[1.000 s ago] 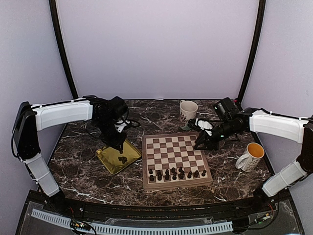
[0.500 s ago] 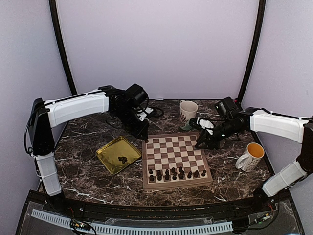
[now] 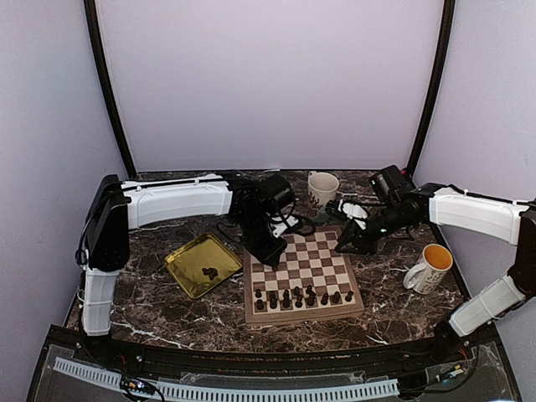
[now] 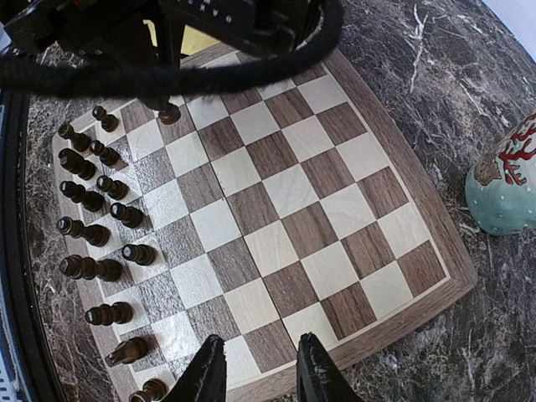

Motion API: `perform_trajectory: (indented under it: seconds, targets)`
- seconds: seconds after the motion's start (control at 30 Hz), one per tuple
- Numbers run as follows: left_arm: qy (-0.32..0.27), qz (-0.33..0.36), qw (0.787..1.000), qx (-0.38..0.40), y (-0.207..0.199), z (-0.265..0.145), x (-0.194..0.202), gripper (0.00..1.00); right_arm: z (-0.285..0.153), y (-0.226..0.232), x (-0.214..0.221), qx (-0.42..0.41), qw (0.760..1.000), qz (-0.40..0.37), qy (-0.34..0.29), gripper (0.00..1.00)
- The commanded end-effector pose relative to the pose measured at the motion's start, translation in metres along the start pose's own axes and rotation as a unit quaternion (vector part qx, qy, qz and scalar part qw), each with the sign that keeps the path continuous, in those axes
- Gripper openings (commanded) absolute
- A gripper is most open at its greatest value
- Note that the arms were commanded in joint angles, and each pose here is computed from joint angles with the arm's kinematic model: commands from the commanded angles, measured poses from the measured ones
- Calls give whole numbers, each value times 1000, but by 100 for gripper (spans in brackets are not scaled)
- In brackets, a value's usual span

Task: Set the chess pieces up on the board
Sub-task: Place the pawn on the chessboard.

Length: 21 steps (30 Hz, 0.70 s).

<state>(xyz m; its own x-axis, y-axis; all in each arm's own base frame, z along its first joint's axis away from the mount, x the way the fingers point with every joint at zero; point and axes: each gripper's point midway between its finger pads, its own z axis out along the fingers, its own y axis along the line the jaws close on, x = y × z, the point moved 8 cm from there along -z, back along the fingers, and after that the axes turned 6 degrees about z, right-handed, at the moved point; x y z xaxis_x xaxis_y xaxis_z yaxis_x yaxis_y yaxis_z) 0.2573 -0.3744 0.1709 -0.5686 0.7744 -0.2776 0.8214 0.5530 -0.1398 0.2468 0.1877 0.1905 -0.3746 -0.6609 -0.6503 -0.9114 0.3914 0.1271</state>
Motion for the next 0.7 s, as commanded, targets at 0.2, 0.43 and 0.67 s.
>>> perform_trajectory:
  seconds: [0.2,0.43,0.67]
  targets:
    - [40,20,999,-3,-11,22,7,7,-7,5,-1,-20,1000,-5,-11,30]
    - [41,28,999,-13,-11,9,2,23,-18,3,-13,-5,1000,-14,-13,31]
    - [-9,50,997,-61,1,-36,-10,37,-42,-3,-44,26,999,-44,-14,35]
